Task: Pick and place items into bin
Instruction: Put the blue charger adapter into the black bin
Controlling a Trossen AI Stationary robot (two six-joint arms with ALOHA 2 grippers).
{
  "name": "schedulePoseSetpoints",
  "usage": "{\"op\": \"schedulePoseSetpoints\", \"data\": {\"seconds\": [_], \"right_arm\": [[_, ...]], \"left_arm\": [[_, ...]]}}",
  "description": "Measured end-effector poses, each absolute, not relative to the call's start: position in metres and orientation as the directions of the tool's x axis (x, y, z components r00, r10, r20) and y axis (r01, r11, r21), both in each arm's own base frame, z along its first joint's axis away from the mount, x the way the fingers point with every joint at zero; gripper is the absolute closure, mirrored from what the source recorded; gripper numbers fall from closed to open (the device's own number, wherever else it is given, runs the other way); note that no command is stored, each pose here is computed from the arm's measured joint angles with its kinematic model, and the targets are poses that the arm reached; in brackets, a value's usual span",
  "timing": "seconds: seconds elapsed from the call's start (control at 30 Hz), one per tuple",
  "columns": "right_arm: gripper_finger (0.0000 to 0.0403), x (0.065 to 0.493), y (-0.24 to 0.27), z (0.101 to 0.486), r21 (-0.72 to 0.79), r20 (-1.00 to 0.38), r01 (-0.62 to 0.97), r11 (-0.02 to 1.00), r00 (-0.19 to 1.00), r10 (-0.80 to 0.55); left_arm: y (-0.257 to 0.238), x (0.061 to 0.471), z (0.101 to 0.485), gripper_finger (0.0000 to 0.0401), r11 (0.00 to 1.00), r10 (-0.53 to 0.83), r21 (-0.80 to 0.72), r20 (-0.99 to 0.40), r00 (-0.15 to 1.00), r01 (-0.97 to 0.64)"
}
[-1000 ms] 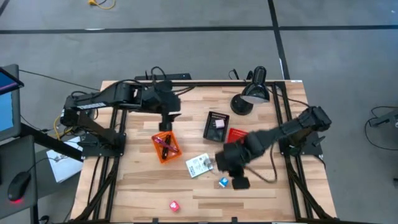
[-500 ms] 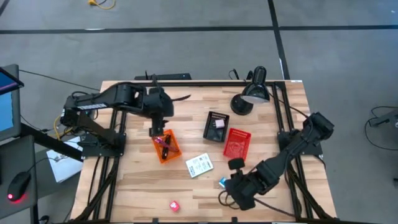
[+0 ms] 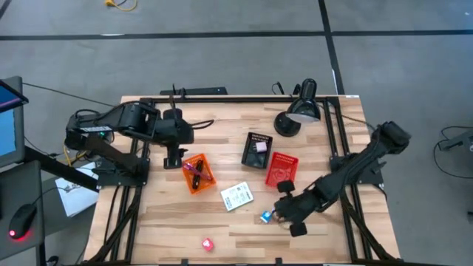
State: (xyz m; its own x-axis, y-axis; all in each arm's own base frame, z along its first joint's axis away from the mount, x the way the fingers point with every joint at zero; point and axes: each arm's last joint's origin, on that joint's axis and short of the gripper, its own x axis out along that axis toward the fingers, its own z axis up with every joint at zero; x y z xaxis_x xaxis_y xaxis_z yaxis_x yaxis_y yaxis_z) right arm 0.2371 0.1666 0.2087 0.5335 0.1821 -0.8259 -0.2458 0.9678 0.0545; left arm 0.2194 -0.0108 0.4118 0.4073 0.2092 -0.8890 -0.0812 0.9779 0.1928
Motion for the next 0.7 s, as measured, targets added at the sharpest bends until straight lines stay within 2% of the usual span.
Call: {"op": "schedulePoseSetpoints", "data": {"seconds": [0.13,0.27,0.53,0.7], "right_arm": [[0.0344,0.235,0.154,0.214,0.114,-0.693,-0.230,0.967,0.679,0.243],[0.0344,0.239,0.152,0.216,0.063,-0.651,-0.281,0.958,0.716,0.253],[0.0344,0.260,0.144,0.202,0.142,-0.685,-0.243,0.960,0.676,0.272],[0.0344,0.276,0.154,0.198,0.167,-0.712,-0.315,0.934,0.617,0.335]], "left_arm": [[-0.012,0.217,0.414,0.0189,0.975,0.220,0.206,-0.881,0.418,-0.080],[-0.012,0.217,0.414,0.0189,0.971,0.236,0.227,-0.877,0.418,-0.074],[-0.011,0.217,0.415,0.0189,0.958,0.285,0.273,-0.861,0.422,-0.090],[-0.011,0.218,0.415,0.0189,0.958,0.285,0.272,-0.859,0.426,-0.092]]}}
